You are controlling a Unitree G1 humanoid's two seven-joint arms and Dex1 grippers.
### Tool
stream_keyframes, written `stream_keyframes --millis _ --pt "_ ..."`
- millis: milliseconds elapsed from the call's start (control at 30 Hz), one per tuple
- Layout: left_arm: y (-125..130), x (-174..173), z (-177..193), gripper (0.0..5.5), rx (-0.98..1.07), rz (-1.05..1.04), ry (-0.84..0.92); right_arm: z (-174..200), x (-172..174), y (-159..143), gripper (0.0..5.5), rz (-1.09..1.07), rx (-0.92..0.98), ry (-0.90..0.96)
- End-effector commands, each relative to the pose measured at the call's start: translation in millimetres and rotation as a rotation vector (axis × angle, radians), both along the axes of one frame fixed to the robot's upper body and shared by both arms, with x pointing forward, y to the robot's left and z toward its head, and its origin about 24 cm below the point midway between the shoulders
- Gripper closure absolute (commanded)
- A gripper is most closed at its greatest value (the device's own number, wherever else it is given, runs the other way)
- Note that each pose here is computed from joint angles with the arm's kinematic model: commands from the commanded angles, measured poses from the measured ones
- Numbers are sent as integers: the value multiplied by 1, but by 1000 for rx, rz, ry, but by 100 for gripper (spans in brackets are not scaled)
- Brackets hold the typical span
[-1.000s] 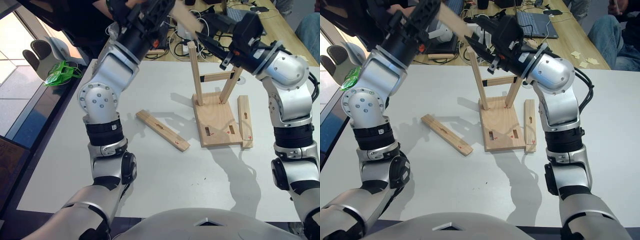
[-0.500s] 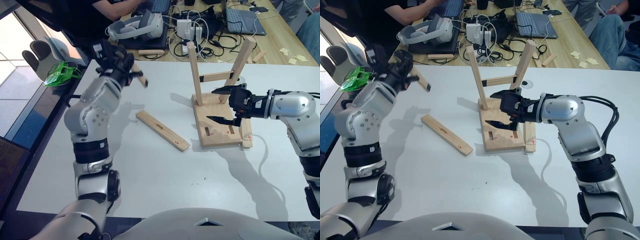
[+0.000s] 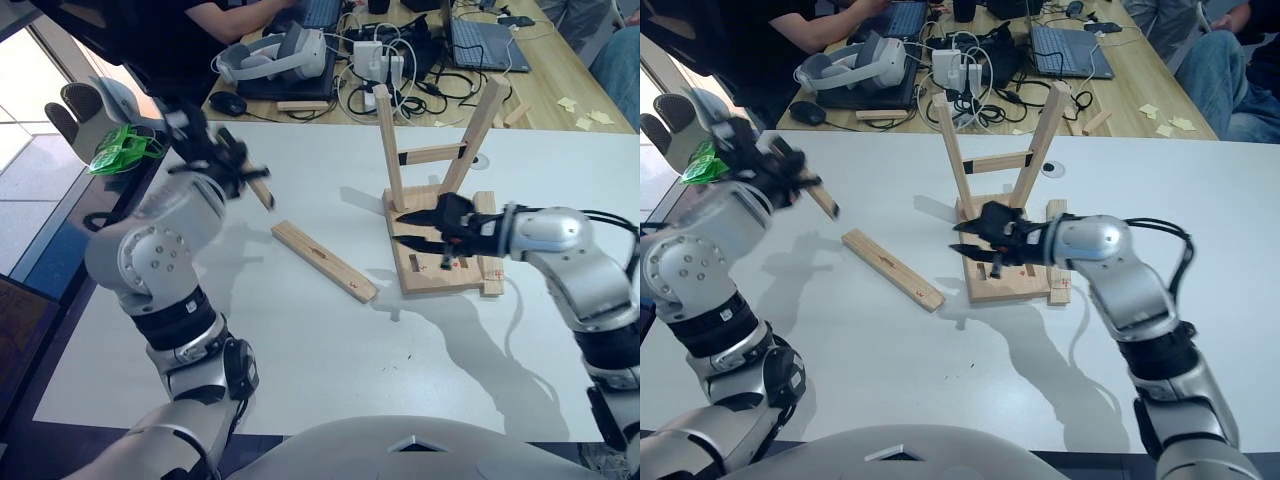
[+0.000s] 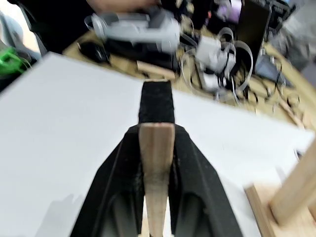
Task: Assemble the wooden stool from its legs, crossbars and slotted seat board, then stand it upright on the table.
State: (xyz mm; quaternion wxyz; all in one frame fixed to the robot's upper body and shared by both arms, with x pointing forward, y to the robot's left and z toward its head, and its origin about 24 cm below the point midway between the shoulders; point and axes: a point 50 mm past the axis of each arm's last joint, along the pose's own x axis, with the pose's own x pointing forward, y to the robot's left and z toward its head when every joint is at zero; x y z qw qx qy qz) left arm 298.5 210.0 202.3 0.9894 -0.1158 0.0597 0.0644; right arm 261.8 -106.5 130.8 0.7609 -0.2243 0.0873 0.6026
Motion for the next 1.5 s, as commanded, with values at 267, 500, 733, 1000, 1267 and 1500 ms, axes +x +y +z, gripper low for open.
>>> stream_keyframes --millis 267,500,733,1000,1267,1500 --pt "12 12 18 510 -21 177 -220 -66 33 46 550 72 -435 -38" --pt "15 12 21 510 3 194 -226 -75 -1 65 550 281 -355 109" --pt "9 13 10 510 15 124 -160 -60 1 77 550 237 -226 133" --pt "-30 -3 -17 510 16 -152 29 -32 37 21 550 -213 -114 -13" --pt "-42 -25 -34 510 -184 -122 294 -44 29 -11 550 -574 152 -22" --pt "-56 -33 -64 510 -180 -124 433 -44 30 -1 550 -575 218 -33"
